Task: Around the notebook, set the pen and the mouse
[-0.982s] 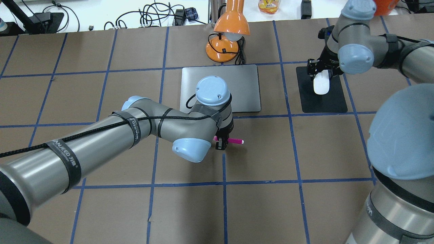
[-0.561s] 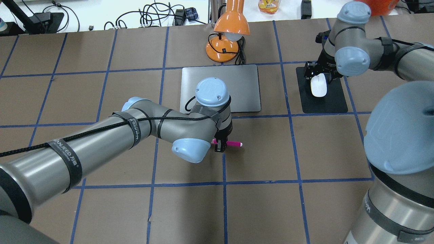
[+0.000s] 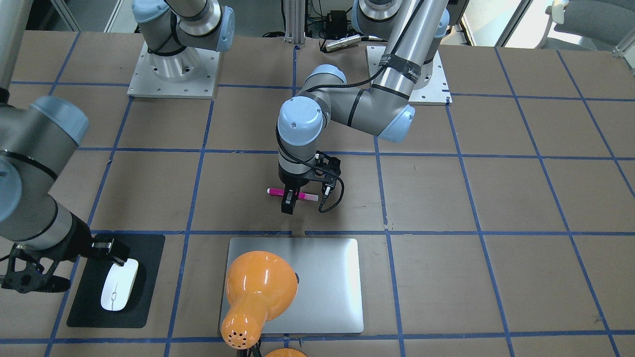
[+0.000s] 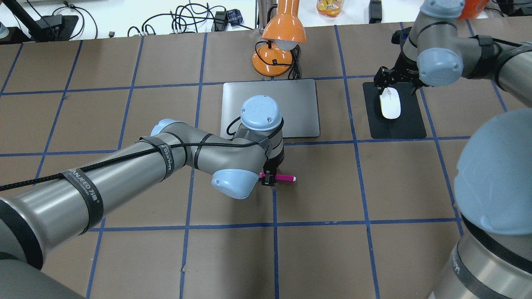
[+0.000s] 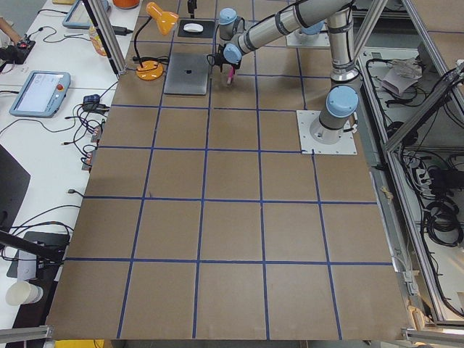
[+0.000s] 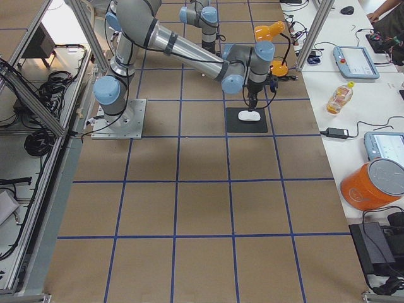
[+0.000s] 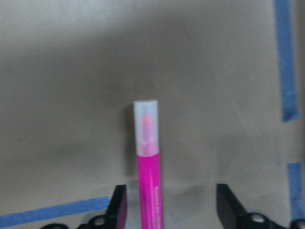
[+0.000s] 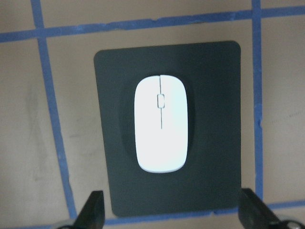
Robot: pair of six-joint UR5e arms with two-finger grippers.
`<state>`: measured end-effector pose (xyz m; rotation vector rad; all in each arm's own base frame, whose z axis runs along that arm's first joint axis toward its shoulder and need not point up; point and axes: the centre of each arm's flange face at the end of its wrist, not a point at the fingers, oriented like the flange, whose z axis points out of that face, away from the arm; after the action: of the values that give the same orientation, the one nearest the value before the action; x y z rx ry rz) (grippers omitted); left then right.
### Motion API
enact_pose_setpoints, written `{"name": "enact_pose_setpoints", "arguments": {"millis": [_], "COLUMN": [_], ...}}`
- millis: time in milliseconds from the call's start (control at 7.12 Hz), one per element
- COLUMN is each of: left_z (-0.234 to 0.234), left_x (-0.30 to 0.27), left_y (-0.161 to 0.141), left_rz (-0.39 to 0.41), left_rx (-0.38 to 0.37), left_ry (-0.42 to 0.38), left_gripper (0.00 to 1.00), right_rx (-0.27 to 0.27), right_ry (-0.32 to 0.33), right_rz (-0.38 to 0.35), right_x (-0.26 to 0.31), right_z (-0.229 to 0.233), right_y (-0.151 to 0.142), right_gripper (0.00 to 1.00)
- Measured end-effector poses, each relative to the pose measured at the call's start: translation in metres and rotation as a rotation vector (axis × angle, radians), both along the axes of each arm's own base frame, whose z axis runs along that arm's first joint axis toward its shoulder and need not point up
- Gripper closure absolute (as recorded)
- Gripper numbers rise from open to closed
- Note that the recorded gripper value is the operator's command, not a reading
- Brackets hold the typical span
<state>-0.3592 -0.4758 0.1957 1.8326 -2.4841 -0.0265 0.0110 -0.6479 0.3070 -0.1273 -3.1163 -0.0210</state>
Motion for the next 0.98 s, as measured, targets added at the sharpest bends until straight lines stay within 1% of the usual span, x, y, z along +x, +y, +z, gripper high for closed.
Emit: {"name": "enact_pose_setpoints", "arguments": {"millis": [140,281,421,561,702,842,982], "left_z": [0.027,0.057,0.090,0.123,0.154,0.186,0.221], "left_x": [0.010,0.023,0.044,0.066,0.086,0.109,0.133], "left_y": [-0.013,-0.024,-0.033,-0.036,-0.035,-0.031,-0.025], "left_rz": [-0.167,-0.329,-0.479,-0.615,-0.710,-0.779,-0.865], "left_rx": [-0.045,-0.084,-0.102,-0.103,-0.087,-0.063,-0.047], "left_ry": [0.025,0.057,0.092,0.117,0.124,0.121,0.094], "left_gripper": [0.00,0.00,0.00,0.00,0.00,0.00,0.00], "right_rx": [0.023,0.030,0.028,0.030,0.025,0.020,0.023], "right_ry": [-0.005,-0.006,-0.003,-0.001,0.000,0.002,0.003], "right_rz": [-0.005,-0.011,-0.027,-0.047,-0.052,-0.044,-0.040], "right_x": [0.007,0.019,0.036,0.056,0.074,0.093,0.108], "right_z": [0.045,0.085,0.114,0.137,0.157,0.172,0.179], "right_y": [0.028,0.059,0.088,0.114,0.137,0.155,0.167], "right_gripper": [0.00,0.00,0.00,0.00,0.00,0.00,0.00]}}
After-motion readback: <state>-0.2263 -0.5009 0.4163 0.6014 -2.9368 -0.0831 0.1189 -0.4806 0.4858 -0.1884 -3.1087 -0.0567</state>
